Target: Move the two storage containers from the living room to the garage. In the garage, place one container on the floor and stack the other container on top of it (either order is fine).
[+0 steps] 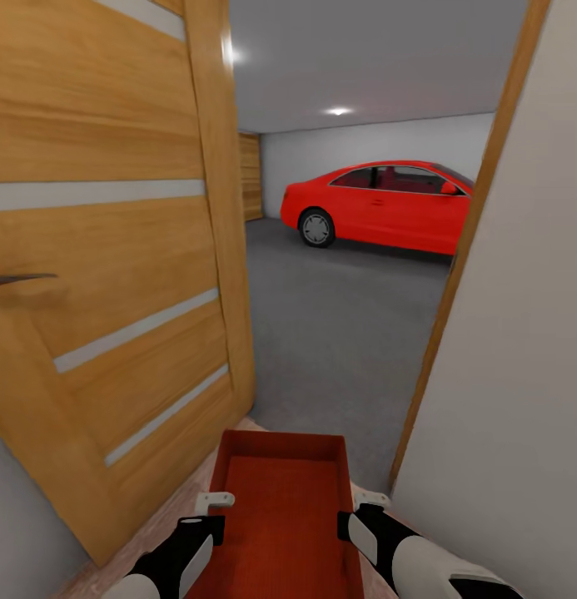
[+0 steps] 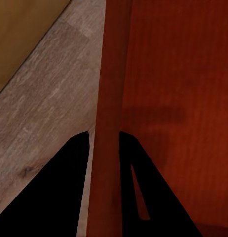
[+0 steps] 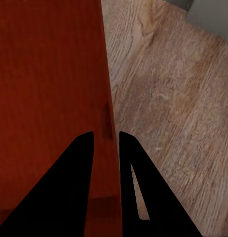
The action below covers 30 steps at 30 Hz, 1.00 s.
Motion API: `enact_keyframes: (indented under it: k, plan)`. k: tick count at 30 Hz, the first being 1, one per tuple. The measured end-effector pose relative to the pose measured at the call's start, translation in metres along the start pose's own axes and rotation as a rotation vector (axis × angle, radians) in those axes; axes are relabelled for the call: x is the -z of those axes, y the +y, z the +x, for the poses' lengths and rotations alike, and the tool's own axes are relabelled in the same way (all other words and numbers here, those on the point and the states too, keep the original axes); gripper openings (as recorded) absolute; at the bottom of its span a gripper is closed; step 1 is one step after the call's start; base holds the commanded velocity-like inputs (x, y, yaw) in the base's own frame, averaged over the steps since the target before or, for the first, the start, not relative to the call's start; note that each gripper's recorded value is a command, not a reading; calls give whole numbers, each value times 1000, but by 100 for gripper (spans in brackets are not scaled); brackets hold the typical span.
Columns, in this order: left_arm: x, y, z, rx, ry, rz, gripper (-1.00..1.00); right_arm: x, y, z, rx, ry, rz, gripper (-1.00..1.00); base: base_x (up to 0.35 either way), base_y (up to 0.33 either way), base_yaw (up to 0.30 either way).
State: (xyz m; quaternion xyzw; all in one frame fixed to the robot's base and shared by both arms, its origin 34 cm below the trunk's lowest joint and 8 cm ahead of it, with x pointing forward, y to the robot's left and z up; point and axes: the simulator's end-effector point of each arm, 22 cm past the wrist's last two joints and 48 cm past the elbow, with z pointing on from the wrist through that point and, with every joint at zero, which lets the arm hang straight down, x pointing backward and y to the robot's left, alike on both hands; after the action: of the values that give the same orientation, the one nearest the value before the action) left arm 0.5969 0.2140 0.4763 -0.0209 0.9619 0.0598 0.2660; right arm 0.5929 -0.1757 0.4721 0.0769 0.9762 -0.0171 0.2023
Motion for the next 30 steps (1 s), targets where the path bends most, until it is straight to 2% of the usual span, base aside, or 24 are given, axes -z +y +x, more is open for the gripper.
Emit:
enact_keyframes:
  k: [8,13,22,30]
  plan:
    - [0,0,0,0,0,0,-100,0,0,0,0,0,0,-100,250,209,-40]
    - [0,0,-1,0,-2,1,-100,0,-1,-1,0,-2,2,-100,198,144,-236]
    - [2,0,-3,1,-7,1,-100,2,0,-3,0,-6,-1,-100,33,21,-273]
    - [3,0,-5,2,-11,0,-100,4,1,-5,0,-11,-2,-100,229,181,-196]
